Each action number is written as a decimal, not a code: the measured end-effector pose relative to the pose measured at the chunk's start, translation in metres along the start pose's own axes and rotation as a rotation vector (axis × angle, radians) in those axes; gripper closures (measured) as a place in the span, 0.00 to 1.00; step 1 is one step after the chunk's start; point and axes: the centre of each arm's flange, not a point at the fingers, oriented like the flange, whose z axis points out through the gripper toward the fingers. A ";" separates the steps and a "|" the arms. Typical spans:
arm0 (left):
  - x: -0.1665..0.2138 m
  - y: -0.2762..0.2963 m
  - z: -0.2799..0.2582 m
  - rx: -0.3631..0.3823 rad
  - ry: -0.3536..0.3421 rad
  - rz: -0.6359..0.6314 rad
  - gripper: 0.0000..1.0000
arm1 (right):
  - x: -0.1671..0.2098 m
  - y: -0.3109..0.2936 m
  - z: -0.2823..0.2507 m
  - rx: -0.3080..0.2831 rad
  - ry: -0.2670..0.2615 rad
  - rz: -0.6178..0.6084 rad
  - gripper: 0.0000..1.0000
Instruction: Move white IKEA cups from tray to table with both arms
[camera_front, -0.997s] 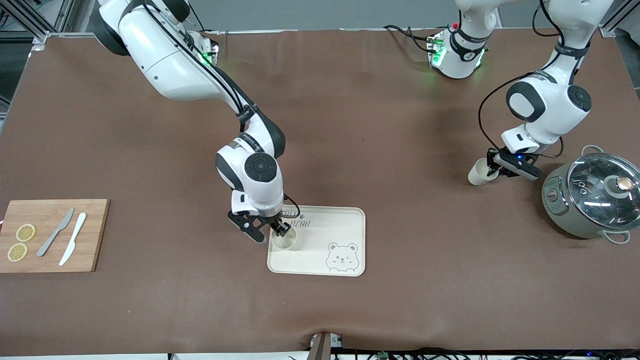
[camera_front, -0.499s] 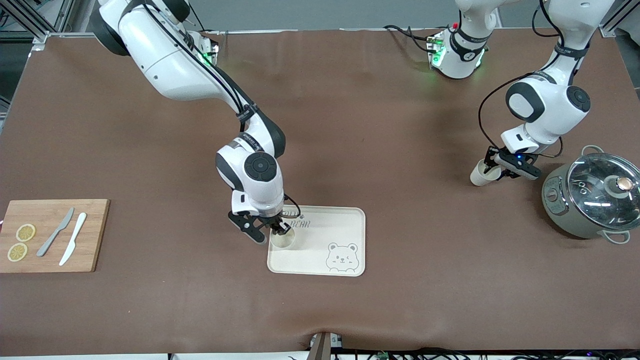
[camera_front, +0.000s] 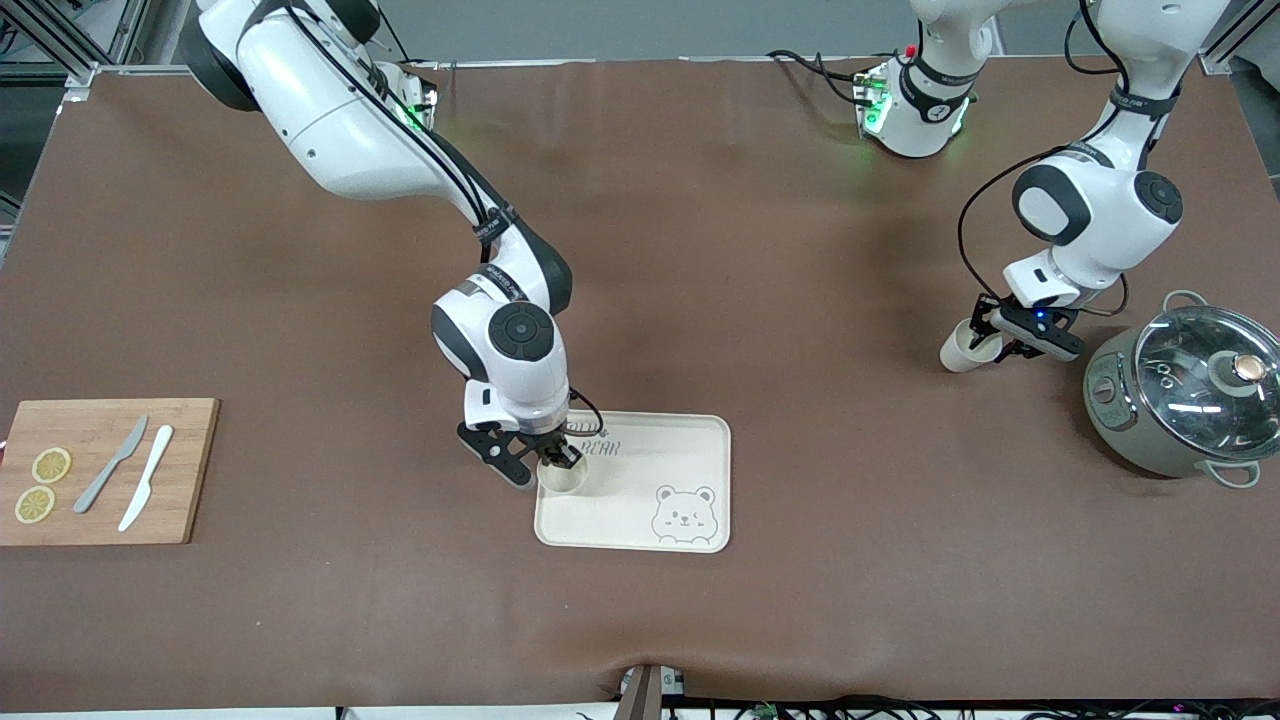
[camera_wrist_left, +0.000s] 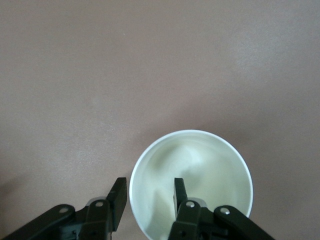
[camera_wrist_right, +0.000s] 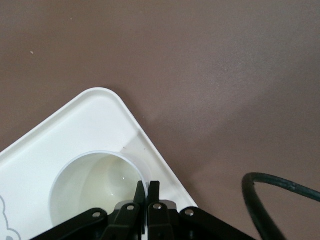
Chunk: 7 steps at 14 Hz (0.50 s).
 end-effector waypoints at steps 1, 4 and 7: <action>0.001 -0.001 -0.002 0.003 0.003 0.001 0.54 | 0.000 0.000 0.000 0.000 0.000 0.000 0.97; 0.006 -0.001 -0.006 -0.008 0.006 0.001 0.54 | 0.000 0.000 0.000 0.000 0.000 -0.002 0.97; 0.011 -0.001 -0.014 -0.021 0.010 -0.004 0.54 | 0.000 0.000 0.000 0.000 0.000 -0.005 0.97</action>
